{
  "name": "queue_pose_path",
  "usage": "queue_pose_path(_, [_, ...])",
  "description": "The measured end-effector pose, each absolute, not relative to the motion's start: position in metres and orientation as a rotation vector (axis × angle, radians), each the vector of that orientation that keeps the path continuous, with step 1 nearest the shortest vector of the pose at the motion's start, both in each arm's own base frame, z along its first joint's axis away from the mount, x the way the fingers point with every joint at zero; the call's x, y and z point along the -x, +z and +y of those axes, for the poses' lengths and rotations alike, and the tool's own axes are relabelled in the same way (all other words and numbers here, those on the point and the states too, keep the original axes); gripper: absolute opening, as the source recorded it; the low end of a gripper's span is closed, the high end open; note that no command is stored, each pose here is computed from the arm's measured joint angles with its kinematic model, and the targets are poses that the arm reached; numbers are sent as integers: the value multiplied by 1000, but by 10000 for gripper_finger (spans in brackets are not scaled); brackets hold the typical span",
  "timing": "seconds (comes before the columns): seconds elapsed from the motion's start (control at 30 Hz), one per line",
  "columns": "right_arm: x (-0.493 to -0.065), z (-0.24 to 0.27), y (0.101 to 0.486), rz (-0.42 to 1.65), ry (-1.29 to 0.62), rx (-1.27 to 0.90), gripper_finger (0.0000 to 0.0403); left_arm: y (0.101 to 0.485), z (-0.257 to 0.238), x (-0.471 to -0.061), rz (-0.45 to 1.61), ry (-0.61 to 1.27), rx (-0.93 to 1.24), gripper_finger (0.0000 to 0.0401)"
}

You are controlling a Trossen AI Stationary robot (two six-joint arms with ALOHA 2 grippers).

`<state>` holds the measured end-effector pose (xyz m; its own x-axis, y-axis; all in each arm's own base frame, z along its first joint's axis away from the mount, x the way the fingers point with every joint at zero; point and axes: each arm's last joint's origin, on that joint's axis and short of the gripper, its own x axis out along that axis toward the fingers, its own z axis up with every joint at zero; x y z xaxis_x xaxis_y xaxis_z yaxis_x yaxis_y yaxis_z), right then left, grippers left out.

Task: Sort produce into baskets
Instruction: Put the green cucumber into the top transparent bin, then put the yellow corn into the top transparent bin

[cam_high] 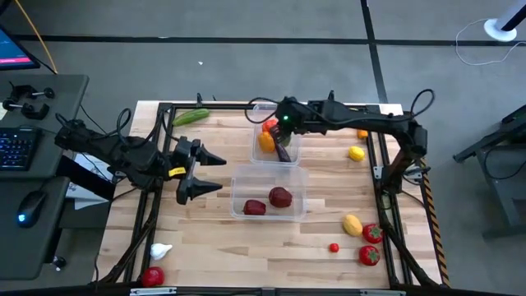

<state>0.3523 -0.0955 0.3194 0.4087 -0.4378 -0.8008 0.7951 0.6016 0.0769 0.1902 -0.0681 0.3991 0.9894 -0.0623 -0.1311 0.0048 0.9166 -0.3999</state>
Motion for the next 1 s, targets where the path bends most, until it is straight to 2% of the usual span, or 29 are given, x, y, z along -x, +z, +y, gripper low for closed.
queue_pose_path(0.2, [-365, -96, 299, 877, -811, -580, 181, 399, -71, -189, 147, -51, 408, 385])
queue_pose_path(0.4, [-365, -95, 299, 880, -799, -615, 262, 397, -75, -187, 168, -66, 392, 385])
queue_pose_path(0.57, [-364, -94, 311, 868, -773, -647, 308, 393, -76, -186, 211, -64, 374, 385])
queue_pose_path(0.73, [-361, -93, 333, 875, -732, -594, 315, 391, -76, -186, 229, -62, 367, 385])
queue_pose_path(0.83, [-350, -92, 351, 932, -799, -520, 316, 391, -77, -186, 234, -83, 370, 385])
queue_pose_path(1.0, [-311, -97, 370, 1082, -1079, -391, 316, 390, -79, -185, 255, -117, 378, 385])
